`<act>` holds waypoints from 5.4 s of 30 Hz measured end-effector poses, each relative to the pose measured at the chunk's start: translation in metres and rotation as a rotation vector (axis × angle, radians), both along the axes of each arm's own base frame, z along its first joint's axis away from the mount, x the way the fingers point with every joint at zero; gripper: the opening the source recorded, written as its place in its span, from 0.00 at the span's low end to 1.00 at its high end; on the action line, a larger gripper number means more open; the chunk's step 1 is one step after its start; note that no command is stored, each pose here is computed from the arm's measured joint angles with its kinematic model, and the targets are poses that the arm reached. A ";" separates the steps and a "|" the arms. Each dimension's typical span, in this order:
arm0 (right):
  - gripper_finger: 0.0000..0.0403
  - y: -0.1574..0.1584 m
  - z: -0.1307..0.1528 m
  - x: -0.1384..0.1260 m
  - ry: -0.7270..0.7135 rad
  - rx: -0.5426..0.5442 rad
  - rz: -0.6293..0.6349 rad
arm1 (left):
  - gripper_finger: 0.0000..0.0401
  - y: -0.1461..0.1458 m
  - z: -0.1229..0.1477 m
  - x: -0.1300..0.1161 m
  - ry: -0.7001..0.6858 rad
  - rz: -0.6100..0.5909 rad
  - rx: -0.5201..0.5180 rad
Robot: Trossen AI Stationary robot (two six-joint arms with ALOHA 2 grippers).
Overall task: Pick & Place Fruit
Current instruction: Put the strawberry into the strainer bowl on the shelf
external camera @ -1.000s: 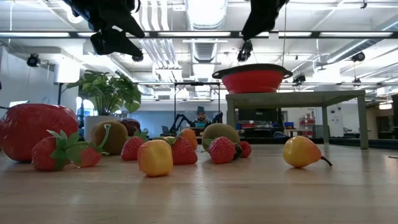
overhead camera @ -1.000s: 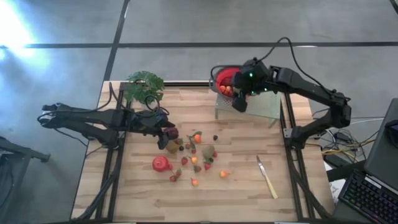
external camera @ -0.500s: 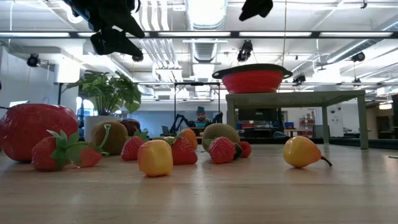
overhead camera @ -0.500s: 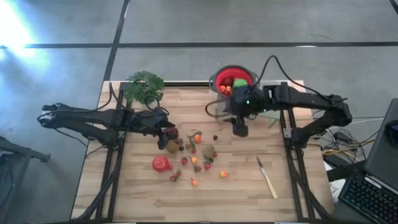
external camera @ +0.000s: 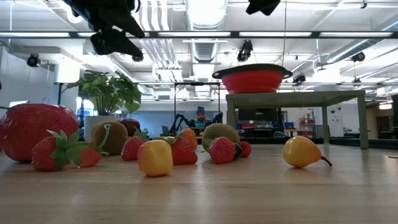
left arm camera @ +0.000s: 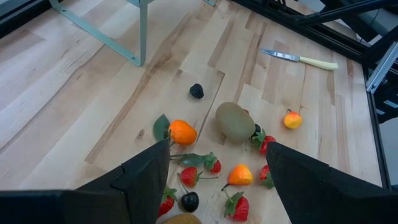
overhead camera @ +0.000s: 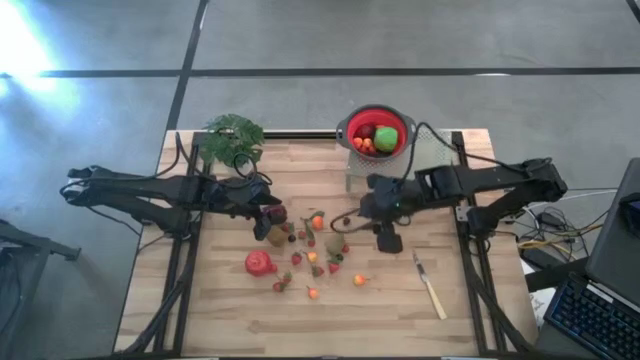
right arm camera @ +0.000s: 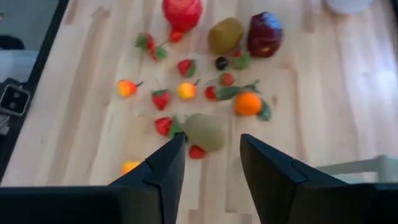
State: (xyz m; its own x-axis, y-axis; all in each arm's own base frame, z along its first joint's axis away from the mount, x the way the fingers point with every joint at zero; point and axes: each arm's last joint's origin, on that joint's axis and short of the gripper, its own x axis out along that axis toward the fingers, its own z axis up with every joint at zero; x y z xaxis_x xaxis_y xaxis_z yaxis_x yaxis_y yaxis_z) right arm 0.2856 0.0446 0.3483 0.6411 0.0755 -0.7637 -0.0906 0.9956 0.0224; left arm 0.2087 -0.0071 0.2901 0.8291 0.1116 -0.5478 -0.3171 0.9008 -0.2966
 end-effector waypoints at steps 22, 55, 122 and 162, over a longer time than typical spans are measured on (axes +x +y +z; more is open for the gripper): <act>0.23 0.059 -0.086 0.005 -0.283 -0.006 0.250 | 0.68 0.000 0.000 0.000 0.000 0.000 0.000; 0.54 0.076 -0.203 0.066 -0.041 -0.187 0.192 | 0.68 0.000 0.000 0.000 0.001 0.000 0.000; 0.34 0.019 -0.079 0.064 0.102 -0.484 0.046 | 0.68 0.000 -0.001 -0.001 0.009 0.000 0.001; 0.43 -0.219 -0.031 0.001 -0.004 -0.287 -0.502 | 0.68 0.000 -0.001 0.000 0.007 0.000 0.000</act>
